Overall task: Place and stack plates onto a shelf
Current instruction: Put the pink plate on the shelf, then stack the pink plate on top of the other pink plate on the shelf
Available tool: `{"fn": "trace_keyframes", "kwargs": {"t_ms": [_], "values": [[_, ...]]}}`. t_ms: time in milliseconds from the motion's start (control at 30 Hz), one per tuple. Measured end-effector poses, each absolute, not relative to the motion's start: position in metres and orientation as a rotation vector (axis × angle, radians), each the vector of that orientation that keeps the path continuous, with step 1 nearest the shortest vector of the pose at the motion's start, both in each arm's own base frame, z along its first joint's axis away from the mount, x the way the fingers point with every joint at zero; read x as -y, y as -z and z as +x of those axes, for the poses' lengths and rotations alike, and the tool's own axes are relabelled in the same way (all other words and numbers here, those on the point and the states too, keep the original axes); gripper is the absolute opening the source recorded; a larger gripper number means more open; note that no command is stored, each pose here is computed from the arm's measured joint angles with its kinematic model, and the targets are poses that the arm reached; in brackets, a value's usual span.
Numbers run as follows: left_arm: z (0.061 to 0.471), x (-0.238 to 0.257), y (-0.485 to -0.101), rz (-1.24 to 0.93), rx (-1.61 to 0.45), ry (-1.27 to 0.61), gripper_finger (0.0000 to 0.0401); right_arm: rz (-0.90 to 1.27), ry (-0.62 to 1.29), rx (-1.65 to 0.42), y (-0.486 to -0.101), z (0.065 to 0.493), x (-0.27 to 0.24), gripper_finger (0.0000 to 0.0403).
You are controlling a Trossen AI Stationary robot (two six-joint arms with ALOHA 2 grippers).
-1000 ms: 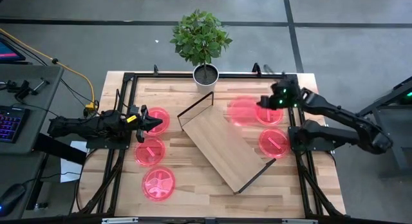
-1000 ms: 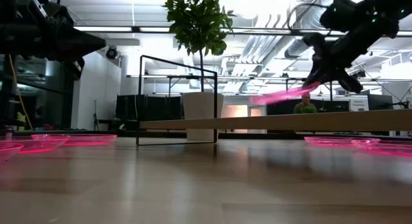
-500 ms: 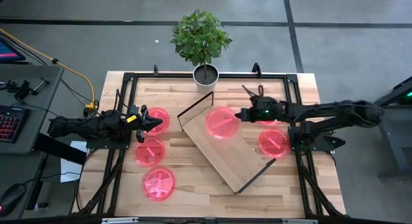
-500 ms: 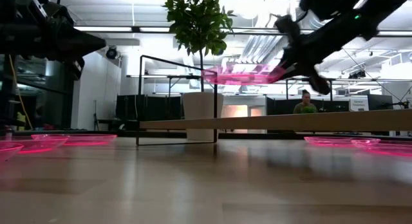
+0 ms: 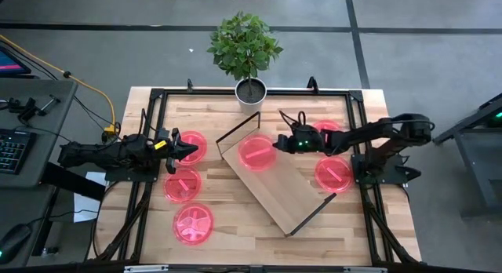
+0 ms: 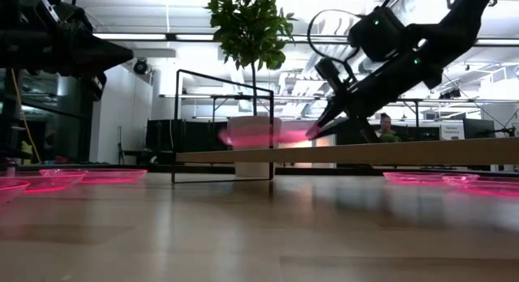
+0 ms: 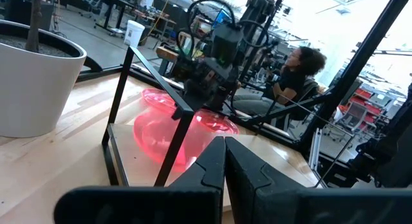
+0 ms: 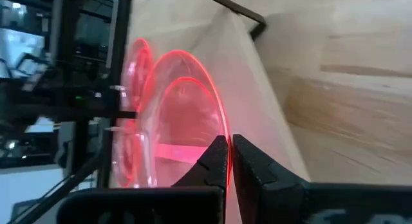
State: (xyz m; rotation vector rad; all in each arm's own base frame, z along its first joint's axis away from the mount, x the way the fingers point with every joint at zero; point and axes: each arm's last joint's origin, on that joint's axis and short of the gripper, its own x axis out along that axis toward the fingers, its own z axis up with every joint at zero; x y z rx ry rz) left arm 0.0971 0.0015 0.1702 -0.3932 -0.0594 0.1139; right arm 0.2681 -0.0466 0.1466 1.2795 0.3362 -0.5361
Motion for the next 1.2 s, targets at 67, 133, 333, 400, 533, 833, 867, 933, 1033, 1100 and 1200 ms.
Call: {"fn": "trace_keyframes", "kwargs": {"t_ms": [67,133,333,400,533,833,867,933,1033,1100,1200], "values": [[0.097,-0.002,-0.170,-0.393,0.059,-0.114,0.0000,1.293,0.548,-0.343,-0.143,0.269,0.047,0.0000],[0.097,-0.002,-0.170,-0.393,0.060,-0.114,0.0000,1.293,0.550,-0.347,-0.142,0.269,0.047,0.0000],[0.097,-0.001,-0.170,-0.393,0.060,-0.114,0.0000,1.279,0.542,-0.350,-0.142,0.269,0.046,0.0000],[0.097,-0.001,-0.170,-0.393,0.059,-0.114,0.0000,1.274,0.540,-0.352,-0.142,0.269,0.046,0.0000],[0.097,-0.001,-0.170,-0.393,0.060,-0.114,0.0000,1.274,0.537,-0.344,-0.145,0.271,0.046,0.0009],[0.097,-0.001,-0.170,-0.394,0.060,-0.113,0.0000,1.187,0.541,-0.412,-0.162,0.286,0.049,0.0126],[0.097,-0.001,-0.170,-0.393,0.060,-0.114,0.0000,1.175,0.537,-0.429,-0.163,0.287,0.050,0.0137],[0.097,-0.001,-0.170,-0.393,0.060,-0.114,0.0000,1.160,0.505,-0.457,-0.167,0.289,0.052,0.0152],[0.097,-0.001,-0.170,-0.393,0.060,-0.113,0.0000,1.166,0.452,-0.513,-0.168,0.289,0.056,0.0164],[0.097,-0.002,-0.170,-0.397,0.060,-0.114,0.0000,1.167,0.411,-0.548,-0.170,0.287,0.058,0.0167],[0.097,-0.001,-0.171,-0.456,0.067,-0.111,0.0000,1.149,0.399,-0.601,-0.178,0.275,0.064,0.0167]]}}
